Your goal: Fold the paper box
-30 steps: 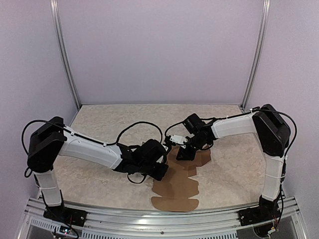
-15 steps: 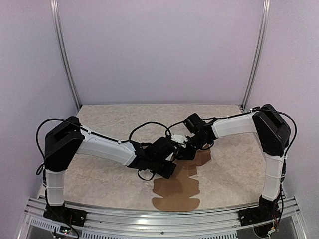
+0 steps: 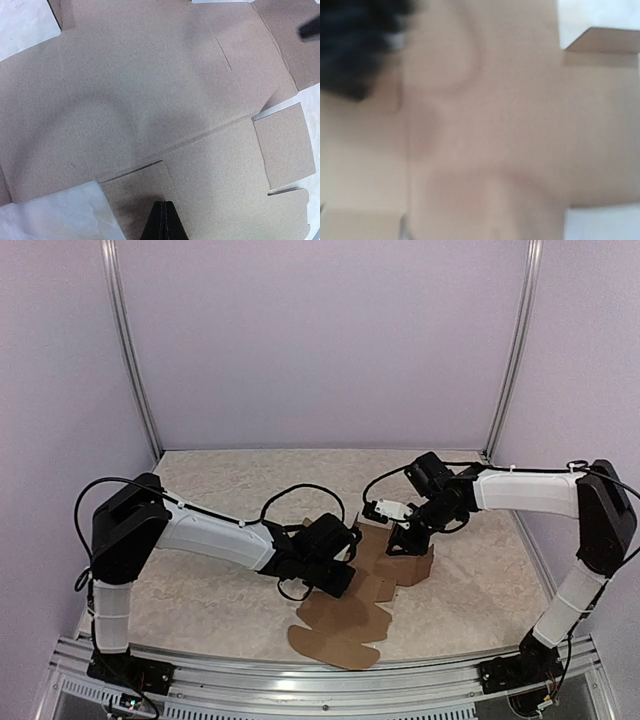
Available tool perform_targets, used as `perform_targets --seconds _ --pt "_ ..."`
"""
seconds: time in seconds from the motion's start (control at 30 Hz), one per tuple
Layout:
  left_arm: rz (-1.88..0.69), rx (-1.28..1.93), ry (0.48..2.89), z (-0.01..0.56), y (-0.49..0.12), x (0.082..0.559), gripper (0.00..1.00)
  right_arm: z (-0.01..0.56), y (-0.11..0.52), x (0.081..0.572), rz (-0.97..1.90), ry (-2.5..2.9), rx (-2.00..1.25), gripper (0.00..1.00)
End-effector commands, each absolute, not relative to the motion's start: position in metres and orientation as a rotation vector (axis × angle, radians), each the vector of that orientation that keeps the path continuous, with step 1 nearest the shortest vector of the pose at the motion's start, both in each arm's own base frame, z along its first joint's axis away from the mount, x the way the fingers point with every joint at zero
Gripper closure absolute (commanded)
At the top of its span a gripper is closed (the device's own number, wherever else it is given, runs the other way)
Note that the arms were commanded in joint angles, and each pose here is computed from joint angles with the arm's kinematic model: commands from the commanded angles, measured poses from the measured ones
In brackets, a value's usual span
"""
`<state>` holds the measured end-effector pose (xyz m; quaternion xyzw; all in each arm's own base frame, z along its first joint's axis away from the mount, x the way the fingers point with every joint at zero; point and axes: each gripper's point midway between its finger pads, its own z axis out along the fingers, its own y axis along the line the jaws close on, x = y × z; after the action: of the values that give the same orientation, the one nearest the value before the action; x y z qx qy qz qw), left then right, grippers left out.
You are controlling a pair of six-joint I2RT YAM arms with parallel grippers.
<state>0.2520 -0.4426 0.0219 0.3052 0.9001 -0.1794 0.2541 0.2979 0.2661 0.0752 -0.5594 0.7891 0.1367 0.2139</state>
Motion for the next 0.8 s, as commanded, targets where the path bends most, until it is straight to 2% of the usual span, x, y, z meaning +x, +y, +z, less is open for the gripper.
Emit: perform_targets --seconds 0.0,0.23,0.4,0.5,0.77 --pt "-0.405 0.849 2.567 -0.010 -0.416 0.243 1.00 0.064 0.241 0.259 0.377 2.166 -1.674 0.74" --pt "-0.494 0.792 2.577 -0.006 -0.410 0.244 1.00 0.042 0.236 0.215 0.429 2.079 -1.862 0.86" --pt "-0.662 0.777 2.580 0.001 -0.415 0.239 1.00 0.021 0.240 0.209 0.363 2.065 -1.924 0.88" --pt "-0.679 0.791 2.585 0.000 -0.419 0.239 1.00 0.014 0.246 0.212 0.310 2.060 -1.935 0.88" --pt "-0.686 0.810 2.609 -0.008 -0.423 0.237 1.00 0.039 0.285 0.226 0.424 2.016 -1.884 0.88"
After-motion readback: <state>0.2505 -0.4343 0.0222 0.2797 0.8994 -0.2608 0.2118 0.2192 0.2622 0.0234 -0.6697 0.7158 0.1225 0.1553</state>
